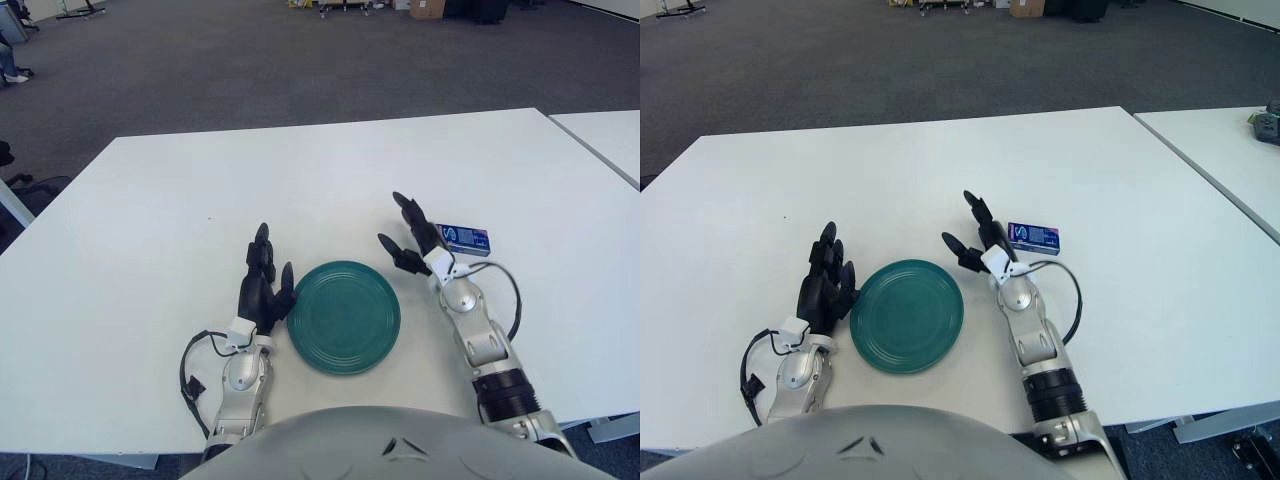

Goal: Put the gum into the plate.

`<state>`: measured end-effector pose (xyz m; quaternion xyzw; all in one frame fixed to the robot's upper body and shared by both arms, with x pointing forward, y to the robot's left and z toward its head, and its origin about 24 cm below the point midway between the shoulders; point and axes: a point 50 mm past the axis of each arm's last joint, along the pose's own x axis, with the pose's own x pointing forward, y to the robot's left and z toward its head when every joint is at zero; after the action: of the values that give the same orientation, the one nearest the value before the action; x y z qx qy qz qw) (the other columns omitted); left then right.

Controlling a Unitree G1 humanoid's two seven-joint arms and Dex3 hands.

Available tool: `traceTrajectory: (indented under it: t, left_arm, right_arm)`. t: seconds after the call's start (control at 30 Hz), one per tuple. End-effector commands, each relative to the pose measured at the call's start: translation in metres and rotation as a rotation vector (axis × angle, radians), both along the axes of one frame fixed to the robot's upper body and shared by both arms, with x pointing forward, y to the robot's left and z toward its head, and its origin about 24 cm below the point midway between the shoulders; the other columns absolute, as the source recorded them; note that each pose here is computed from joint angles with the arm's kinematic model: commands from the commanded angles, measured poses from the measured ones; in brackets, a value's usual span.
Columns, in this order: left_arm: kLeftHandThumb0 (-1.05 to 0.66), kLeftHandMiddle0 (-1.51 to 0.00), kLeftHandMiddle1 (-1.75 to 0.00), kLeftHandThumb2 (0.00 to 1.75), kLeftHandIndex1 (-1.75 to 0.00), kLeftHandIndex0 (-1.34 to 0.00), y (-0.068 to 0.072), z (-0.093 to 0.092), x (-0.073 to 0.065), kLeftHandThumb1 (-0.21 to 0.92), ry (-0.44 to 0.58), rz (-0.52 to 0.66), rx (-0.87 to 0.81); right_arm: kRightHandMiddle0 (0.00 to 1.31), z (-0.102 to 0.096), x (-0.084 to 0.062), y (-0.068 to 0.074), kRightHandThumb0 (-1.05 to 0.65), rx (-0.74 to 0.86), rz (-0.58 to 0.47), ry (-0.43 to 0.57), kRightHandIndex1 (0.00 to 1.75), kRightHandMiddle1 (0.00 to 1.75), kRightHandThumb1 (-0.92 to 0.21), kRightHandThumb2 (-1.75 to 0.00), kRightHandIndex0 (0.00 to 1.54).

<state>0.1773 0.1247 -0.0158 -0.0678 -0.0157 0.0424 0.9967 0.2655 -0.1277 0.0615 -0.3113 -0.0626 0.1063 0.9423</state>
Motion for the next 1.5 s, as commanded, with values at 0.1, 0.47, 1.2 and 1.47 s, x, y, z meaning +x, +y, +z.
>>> traceTrajectory:
  t: [0.1,0.47,1.2,1.47]
  left_arm:
    - [-0.96,-0.1,-0.01,0.72,-0.39,0.0,-0.009,-0.028,-0.014,0.92,0.15,0.002,-0.023]
    - [-0.93,-0.15,-0.02,0.69,-0.46,0.0,-0.01,-0.029,-0.008,0.92,0.146,0.027,-0.104]
    - [-0.95,-0.17,0.0,0.67,-0.49,0.0,-0.01,-0.031,-0.008,0.92,0.11,0.023,-0.106]
    - [-0.97,-0.16,0.0,0.71,-0.51,0.0,-0.008,-0.031,-0.01,0.92,0.12,0.012,-0.082]
  right_arm:
    - [0.0,0.043,0.009,0.007,-0.99,-0.18,0.1,-0.27,0.04,0.78,-0.92,-0.58,0.33]
    - [0.05,0.085,0.02,-0.002,-0.87,-0.518,0.203,-0.435,0.07,0.93,-0.92,-0.37,0.44]
    - [0.04,0.06,0.074,-0.049,-0.88,-0.844,0.254,-0.312,0.02,0.94,-0.92,-0.58,0.42]
    - [0.0,0.041,0.082,-0.071,-0.9,-0.892,0.243,-0.195,0.0,0.78,-0.92,-0.66,0.34]
